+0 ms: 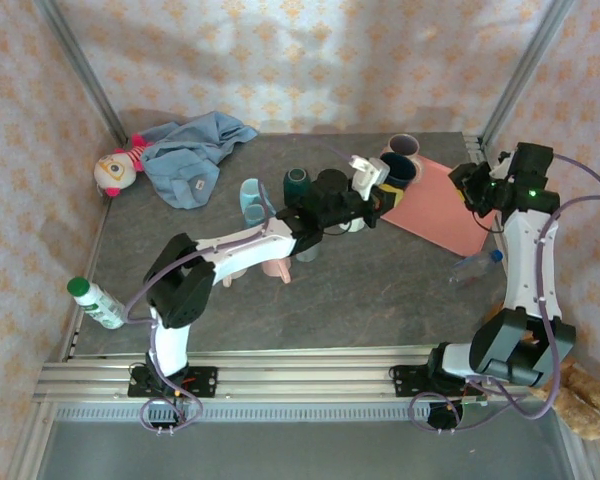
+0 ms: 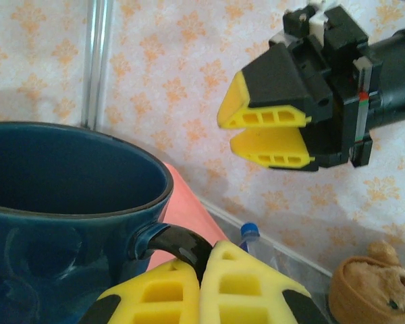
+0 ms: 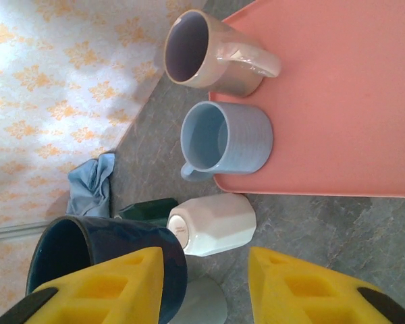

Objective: Turn the mug right side up

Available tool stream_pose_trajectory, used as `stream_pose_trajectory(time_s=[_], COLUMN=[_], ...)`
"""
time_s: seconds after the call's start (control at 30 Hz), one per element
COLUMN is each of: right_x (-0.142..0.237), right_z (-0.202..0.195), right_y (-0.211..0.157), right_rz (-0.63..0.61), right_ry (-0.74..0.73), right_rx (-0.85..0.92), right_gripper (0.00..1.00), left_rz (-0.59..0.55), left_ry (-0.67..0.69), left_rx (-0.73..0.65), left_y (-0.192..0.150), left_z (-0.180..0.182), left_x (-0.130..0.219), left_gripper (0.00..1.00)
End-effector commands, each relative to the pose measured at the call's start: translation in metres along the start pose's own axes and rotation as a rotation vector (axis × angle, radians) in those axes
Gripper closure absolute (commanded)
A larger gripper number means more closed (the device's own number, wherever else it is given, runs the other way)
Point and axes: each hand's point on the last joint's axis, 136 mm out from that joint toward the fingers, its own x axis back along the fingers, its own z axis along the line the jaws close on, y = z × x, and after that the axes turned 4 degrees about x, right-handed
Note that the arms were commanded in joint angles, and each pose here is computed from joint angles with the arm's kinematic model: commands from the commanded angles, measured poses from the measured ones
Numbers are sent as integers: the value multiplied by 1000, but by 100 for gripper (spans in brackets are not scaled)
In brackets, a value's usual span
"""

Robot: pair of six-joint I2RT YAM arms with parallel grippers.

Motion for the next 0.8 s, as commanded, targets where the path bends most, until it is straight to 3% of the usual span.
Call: stream_pose_trajectory(time_s=[0.0,0.77], right_x=[-5,-20], right_z=[-11,-52], right_y=[2,16], right_rz=[12,39], right_ry=[-12,-78], right_rx=[-4,-33], right_gripper=[62,62], left_rz=[-241,-209], left_ry=[-88,-66], left_rx=[-94,-32], left_y=[73,-4], left_z=[-31,4], left_x=[-3,-100], left_gripper=[100,100])
